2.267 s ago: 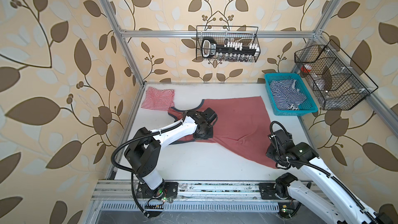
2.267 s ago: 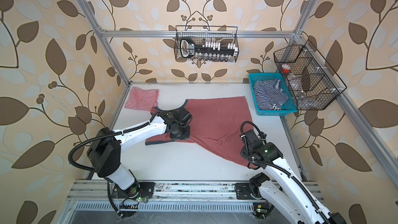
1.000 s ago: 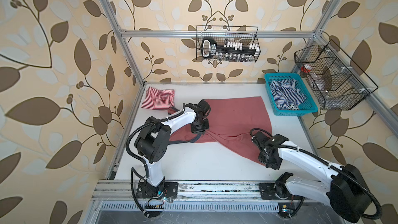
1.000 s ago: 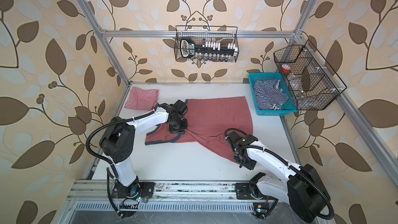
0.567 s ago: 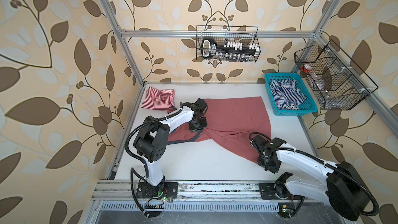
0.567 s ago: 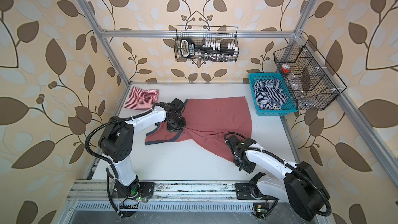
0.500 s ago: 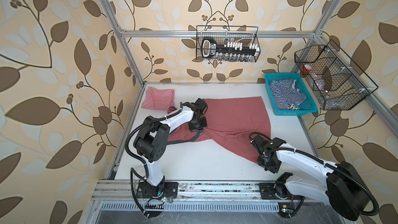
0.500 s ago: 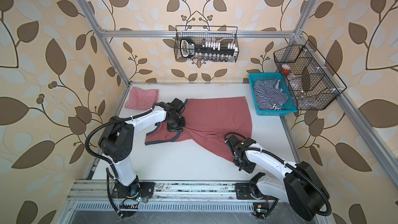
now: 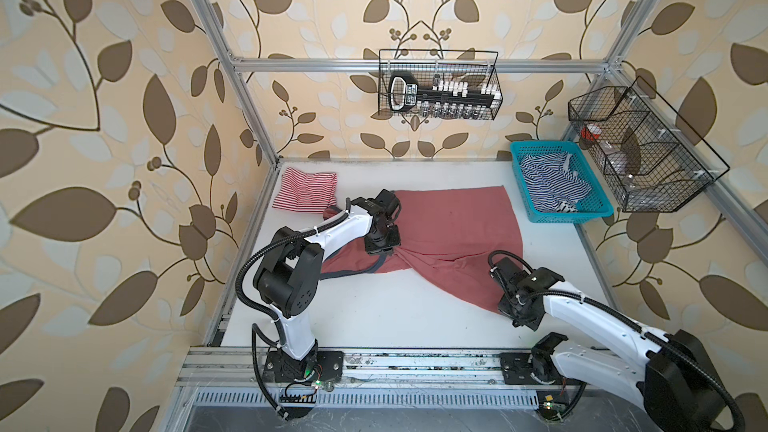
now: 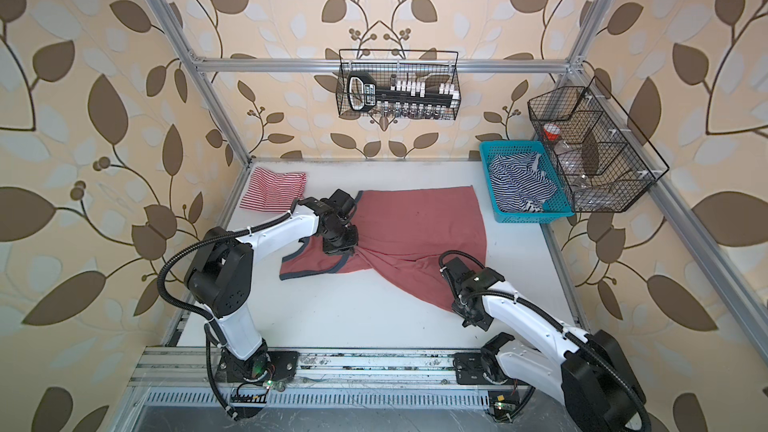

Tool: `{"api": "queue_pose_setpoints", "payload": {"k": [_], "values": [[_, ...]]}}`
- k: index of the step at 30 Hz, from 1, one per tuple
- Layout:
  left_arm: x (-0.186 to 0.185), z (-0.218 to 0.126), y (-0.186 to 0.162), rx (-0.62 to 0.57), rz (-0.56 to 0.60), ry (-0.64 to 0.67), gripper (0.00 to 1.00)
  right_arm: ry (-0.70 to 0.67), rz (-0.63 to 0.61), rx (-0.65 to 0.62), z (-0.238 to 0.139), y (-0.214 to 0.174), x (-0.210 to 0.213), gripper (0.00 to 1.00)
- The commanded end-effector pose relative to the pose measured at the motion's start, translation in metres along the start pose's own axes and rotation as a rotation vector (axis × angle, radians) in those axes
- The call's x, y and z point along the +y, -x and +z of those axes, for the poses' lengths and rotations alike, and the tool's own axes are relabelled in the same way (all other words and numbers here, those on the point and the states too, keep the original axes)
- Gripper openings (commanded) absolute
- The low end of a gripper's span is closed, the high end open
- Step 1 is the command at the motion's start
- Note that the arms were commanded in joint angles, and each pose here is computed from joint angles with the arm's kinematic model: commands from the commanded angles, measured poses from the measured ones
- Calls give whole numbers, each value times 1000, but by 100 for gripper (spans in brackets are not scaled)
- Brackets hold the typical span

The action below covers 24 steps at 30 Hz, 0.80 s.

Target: Fold and stack the tank tops

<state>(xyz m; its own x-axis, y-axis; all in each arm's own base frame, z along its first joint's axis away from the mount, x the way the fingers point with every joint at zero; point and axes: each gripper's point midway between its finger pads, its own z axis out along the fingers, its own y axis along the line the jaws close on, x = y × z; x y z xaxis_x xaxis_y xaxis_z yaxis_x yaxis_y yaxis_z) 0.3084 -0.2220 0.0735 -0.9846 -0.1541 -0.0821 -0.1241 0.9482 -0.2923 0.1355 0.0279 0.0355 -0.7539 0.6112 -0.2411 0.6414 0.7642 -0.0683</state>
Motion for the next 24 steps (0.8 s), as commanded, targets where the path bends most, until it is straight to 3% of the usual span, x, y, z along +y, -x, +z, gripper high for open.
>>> {"api": "queue_pose_setpoints", "payload": {"k": [1,7,12,18,24], "values": [[-7,-16,-19,-6,57,-6,0,23,60,-80,-26,18,-6,0],[4,-22,-42,7,99,25,0,114,102,-131,-57,37,-6,0],[21,-31,-64,17,123,61,0,107,99,-144,-70,56,-15,0],[43,-38,-89,40,146,109,0,126,84,-133,-73,80,-13,0],[35,-42,-91,53,164,101,0,101,24,-114,-67,106,-4,0]]}}
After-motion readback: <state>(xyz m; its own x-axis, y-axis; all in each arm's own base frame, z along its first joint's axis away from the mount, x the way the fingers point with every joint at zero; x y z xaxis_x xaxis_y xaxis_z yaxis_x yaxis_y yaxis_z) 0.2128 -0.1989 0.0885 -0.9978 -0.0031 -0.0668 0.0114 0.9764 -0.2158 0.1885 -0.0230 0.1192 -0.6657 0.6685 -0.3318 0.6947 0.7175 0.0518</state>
